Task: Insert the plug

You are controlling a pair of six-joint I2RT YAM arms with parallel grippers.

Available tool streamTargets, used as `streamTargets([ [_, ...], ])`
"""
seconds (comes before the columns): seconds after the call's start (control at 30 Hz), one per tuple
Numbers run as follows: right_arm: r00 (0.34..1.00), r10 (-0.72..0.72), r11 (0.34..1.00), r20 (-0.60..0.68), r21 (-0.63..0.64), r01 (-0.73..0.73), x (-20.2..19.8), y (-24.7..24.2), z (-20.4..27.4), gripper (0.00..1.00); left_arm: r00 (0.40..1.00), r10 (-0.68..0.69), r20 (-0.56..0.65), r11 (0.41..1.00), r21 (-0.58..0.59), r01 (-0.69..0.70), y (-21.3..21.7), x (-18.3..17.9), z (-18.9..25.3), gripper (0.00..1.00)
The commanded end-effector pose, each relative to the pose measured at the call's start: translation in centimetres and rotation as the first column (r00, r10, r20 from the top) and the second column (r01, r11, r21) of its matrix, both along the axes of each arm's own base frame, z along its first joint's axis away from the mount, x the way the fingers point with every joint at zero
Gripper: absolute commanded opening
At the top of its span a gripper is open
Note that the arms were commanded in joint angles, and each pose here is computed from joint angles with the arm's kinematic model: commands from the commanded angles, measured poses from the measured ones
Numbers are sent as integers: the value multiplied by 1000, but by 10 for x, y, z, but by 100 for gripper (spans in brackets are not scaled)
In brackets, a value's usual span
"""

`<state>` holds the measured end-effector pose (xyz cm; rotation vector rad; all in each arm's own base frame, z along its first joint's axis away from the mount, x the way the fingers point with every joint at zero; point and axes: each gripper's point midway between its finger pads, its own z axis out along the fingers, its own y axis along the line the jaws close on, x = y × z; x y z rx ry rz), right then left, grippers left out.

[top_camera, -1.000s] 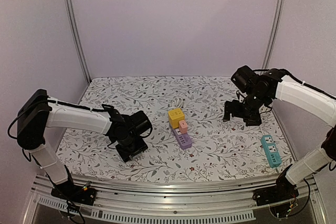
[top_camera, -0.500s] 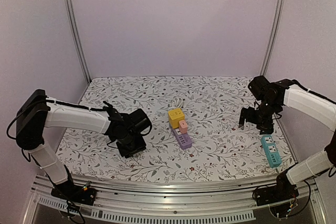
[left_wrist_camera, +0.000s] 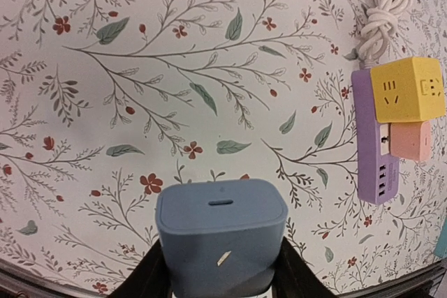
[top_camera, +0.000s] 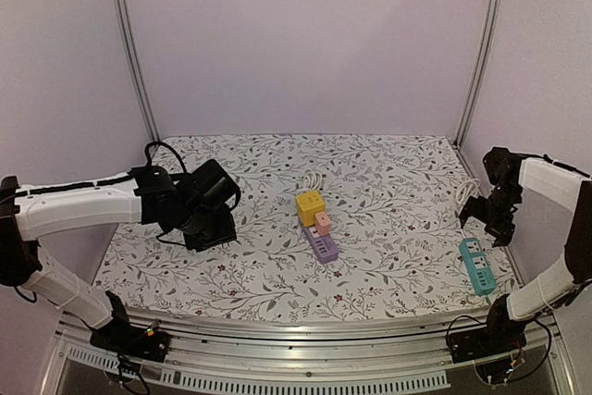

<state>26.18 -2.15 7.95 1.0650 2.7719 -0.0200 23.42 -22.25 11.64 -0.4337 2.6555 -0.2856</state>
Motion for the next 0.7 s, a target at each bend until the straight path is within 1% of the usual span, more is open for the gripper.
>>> streamTargets([
  [0.0, 1000, 14, 999, -6, 30, -13, 3, -6, -18, 99, 999, 10, 41, 997, 80, -13, 28, -1, 15, 8],
  [0.23, 998, 28, 998, -54, 51, -25, 5, -5, -46, 99, 998, 13, 54, 995, 95, -18, 37, -3, 24, 8],
  [0.3, 997, 45, 995, -67, 94, -39, 5, 2, -54, 99, 998, 11, 54, 995, 103, -17, 40, -4, 25, 8],
  [0.4, 993, 70, 990, -91, 130, -57, 4, 8, -62, 99, 998, 19, 58, 993, 114, -26, 46, -6, 27, 8],
  [0.47, 993, 78, 987, -85, 147, -65, 5, 11, -61, 99, 998, 31, 63, 993, 116, -38, 51, -8, 28, 8],
  [0.5, 994, 78, 986, -80, 151, -65, 7, 12, -59, 98, 997, 36, 65, 993, 114, -43, 54, -10, 28, 8],
  [0.67, 996, 78, 976, -34, 206, -69, 13, 22, -40, 89, 995, 67, 72, 992, 99, -74, 65, -15, 28, 8],
])
